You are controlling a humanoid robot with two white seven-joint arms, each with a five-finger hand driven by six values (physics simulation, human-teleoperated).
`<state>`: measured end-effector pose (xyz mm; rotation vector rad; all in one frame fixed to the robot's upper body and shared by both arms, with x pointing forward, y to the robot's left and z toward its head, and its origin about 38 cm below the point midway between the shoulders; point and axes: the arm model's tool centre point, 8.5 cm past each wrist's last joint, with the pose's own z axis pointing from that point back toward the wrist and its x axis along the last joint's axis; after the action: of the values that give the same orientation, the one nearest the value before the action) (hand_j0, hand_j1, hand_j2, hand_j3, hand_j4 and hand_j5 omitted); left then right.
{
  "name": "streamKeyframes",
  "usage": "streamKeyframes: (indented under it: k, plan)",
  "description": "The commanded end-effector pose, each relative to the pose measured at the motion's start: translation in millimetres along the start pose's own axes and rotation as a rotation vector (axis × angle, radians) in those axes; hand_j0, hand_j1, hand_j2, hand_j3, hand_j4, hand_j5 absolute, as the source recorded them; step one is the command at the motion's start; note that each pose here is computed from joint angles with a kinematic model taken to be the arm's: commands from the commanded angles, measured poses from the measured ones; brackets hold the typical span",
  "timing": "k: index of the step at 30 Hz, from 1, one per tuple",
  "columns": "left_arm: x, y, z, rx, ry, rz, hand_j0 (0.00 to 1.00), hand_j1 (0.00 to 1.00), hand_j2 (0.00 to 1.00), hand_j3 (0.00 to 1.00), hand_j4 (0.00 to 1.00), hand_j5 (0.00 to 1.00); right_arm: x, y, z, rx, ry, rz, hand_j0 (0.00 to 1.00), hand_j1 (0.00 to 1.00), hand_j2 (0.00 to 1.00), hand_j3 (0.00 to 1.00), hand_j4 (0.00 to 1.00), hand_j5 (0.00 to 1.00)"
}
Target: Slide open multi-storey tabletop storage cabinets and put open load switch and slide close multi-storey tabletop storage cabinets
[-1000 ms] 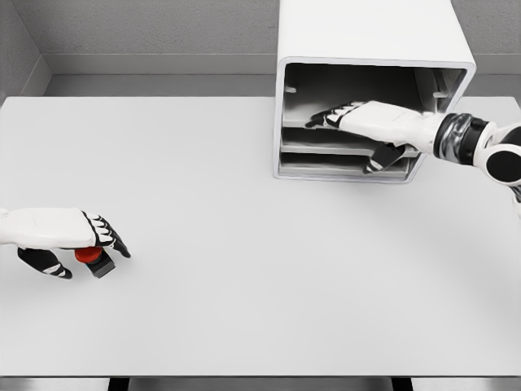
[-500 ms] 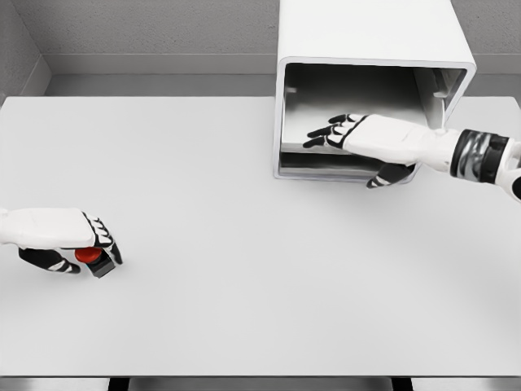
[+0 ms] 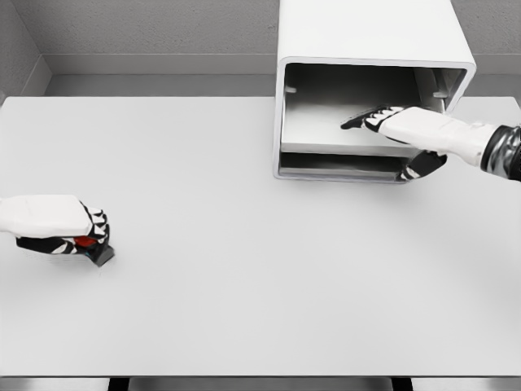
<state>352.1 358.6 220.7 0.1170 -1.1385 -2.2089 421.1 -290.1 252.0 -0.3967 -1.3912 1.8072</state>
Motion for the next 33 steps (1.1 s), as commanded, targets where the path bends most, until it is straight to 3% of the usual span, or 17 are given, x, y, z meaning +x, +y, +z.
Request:
streamKeyframes:
  k: [1,11,24,31,33]
  plan:
    - [3,3.7,3,0.007,-0.002,-0.005,0.33,0.33,0.33,0.33,0.33,0.33,4.4,-5.4,8,0.001,-0.002,0.031,1.0,1.0,1.0,1.0,1.0,1.0]
    - [6,27.5,9,0.067,-0.018,-0.021,0.33,0.33,0.33,0.33,0.33,0.33,8.4,16.7,18,0.062,-0.044,0.062,1.0,1.0,1.0,1.0,1.0,1.0]
    - [13,74.8,5,0.211,-0.097,-0.025,0.33,0.33,0.33,0.33,0.33,0.33,10.0,22.6,40,0.082,-0.13,0.146,1.0,1.0,1.0,1.0,1.0,1.0]
    - [8,79.2,-2,0.23,-0.103,-0.016,0.33,0.33,0.33,0.33,0.33,0.33,14.5,31.9,44,0.099,-0.185,0.164,1.0,1.0,1.0,1.0,1.0,1.0]
    - [10,89.0,-2,0.247,-0.111,-0.034,0.33,0.33,0.33,0.33,0.33,0.33,12.8,29.8,53,0.084,-0.199,0.182,1.0,1.0,1.0,1.0,1.0,1.0]
